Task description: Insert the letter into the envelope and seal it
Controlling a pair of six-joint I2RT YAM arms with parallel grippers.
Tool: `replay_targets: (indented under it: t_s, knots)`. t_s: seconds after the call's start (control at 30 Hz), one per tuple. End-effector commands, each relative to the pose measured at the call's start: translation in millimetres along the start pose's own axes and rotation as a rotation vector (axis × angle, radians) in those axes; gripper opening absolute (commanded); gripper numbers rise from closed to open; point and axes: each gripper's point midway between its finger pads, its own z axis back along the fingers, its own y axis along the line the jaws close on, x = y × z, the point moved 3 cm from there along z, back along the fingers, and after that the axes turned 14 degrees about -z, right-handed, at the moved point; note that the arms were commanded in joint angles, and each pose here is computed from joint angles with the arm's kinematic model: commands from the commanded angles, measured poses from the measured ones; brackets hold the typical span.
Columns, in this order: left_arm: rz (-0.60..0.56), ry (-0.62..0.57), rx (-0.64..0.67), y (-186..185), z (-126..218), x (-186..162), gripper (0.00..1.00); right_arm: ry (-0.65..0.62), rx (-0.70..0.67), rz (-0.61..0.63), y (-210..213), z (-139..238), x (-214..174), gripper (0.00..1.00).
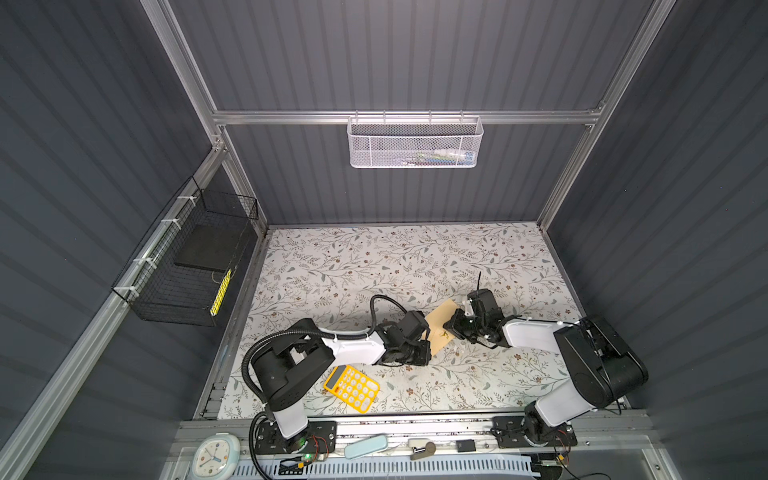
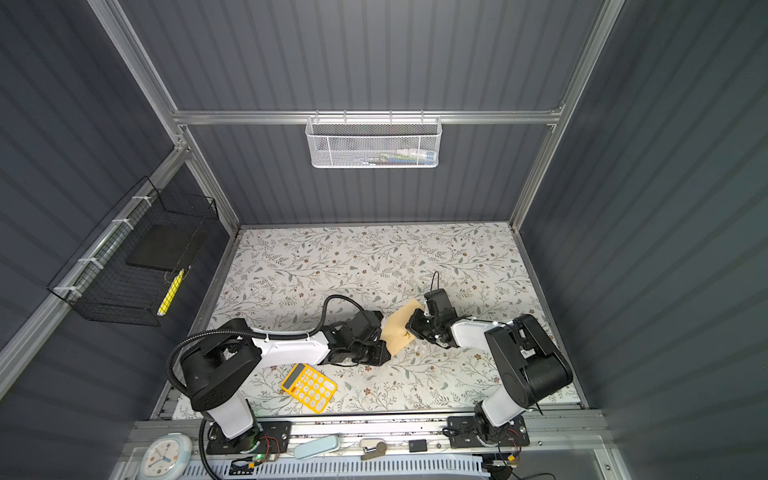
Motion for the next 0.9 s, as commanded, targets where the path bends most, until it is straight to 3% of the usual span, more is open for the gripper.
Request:
replay_targets:
  t_s: [0.0,0.23,0.57,0.87]
  knots:
    - [-0.017,-0.066,-0.066,-27.4,15.8,28.5,0.23,0.017,-0.125,-0.03,-36.1,-0.5,-8.1,0.0]
    - [-0.016,-0.058,0.075,-21.5,3.5,63.8,0.17,0.019,-0.105,-0.03,-33.2,0.4,-9.2,0.0]
    - [-0.066,0.028,0.247,3.2,-21.6,69.6,0.1,0.014,-0.092,-0.035,-30.3,2.8,-9.0,0.0]
    - [-0.046,-0.004,0.245,13.6,-31.9,77.1,0.09,0.018,-0.086,-0.036,-29.0,2.2,-10.6,0.0]
